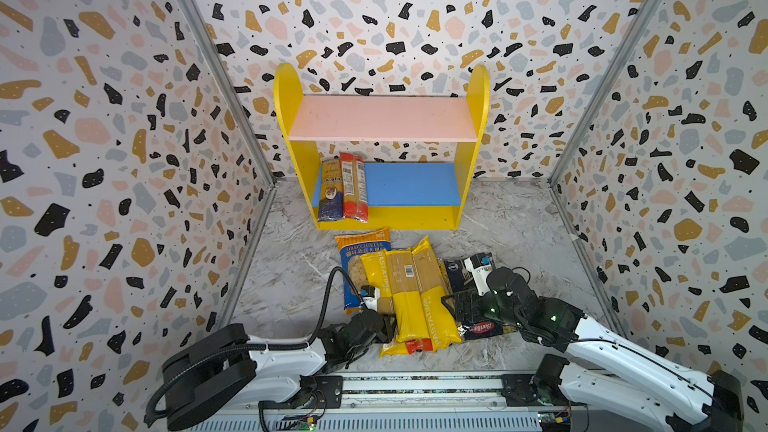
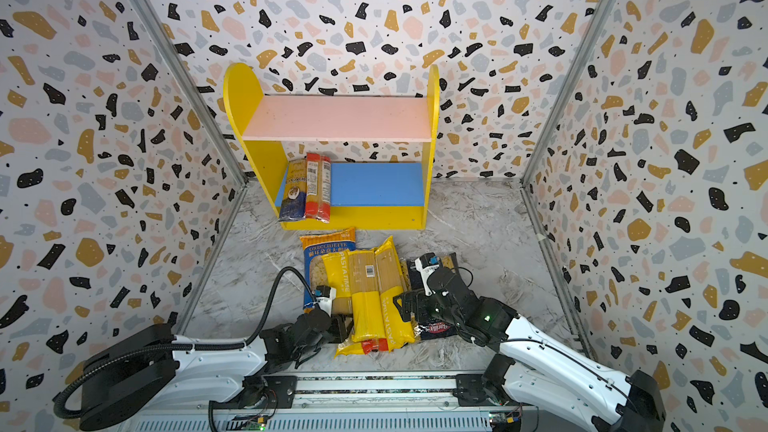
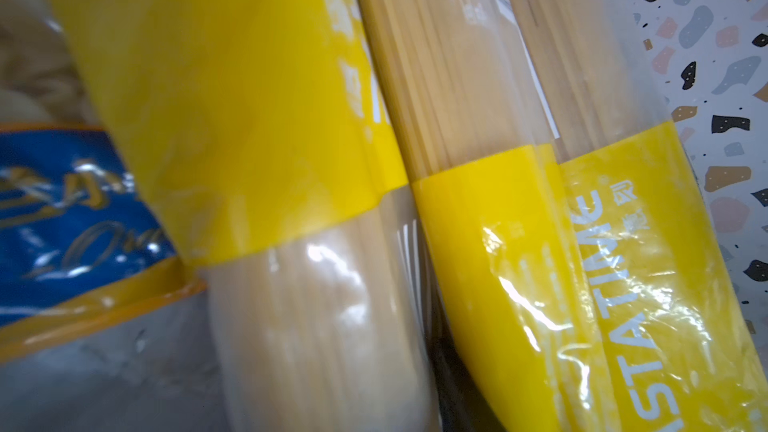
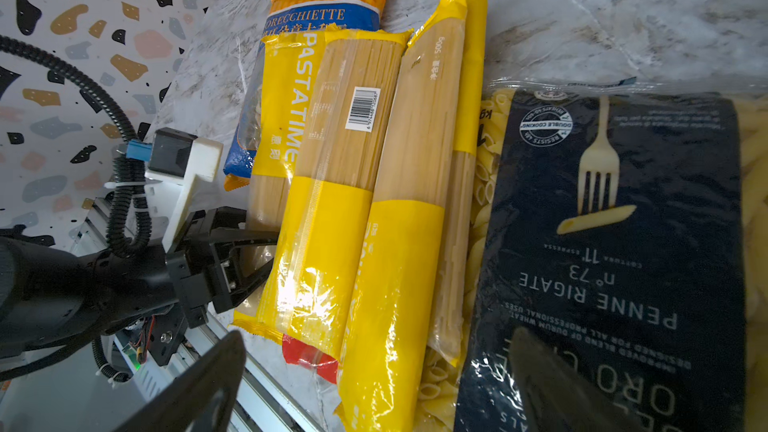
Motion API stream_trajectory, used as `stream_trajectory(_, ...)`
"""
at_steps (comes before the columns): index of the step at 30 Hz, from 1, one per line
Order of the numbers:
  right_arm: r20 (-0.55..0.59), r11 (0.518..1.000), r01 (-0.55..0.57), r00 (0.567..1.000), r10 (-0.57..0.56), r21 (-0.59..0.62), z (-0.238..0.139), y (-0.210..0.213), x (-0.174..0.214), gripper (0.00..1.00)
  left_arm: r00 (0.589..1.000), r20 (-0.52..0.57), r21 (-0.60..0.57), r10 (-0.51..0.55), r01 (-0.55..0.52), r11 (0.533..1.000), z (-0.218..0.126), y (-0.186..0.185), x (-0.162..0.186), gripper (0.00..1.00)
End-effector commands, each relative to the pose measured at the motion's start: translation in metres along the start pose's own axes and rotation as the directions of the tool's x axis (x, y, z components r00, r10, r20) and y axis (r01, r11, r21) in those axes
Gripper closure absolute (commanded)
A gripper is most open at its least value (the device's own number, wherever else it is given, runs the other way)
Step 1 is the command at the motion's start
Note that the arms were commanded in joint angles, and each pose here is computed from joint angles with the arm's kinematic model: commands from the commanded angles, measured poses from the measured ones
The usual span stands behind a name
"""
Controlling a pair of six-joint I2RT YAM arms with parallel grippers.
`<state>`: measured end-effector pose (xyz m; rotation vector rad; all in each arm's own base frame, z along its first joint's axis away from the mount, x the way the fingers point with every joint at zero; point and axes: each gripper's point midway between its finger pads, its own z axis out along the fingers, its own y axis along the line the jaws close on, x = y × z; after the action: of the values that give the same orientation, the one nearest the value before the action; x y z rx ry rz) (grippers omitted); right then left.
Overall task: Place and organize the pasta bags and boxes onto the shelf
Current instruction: 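Lower the left gripper onto the yellow Pastatime pack beside the Orecchiette bag and close, then lift the yellow Pastatime pack upward with the left gripper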
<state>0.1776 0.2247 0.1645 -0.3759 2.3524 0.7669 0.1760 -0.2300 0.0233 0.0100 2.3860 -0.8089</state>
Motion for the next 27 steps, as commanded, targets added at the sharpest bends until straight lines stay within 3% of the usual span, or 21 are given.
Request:
stream_trajectory(1, 0.036, 1.000, 0.011, 0.999, -0.011, 0.001, -0.010, 0.004, -0.013, 0.01, 0.983, -0.170, -0.007, 0.075, -0.078, 0.997, 0.005, 0.008, 0.035, 0.75)
stream_trajectory(6, 0.046, 1.000, 0.008, 0.999, -0.008, -0.007, -0.014, 0.004, -0.013, 0.01, 0.981, -0.180, -0.005, 0.073, -0.075, 0.997, -0.001, 0.005, 0.033, 0.93)
stream_trajectory(19, 0.083, 0.997, 0.026, 0.996, -0.020, -0.077, -0.022, 0.020, -0.024, 0.01, 0.997, 0.004, -0.012, 0.074, -0.074, 0.997, -0.071, -0.023, -0.036, 0.98)
stream_trajectory(27, 0.095, 0.994, 0.052, 0.995, -0.043, -0.100, -0.027, 0.028, -0.030, 0.01, 0.995, 0.030, -0.002, 0.098, -0.098, 0.995, -0.083, -0.041, -0.055, 1.00)
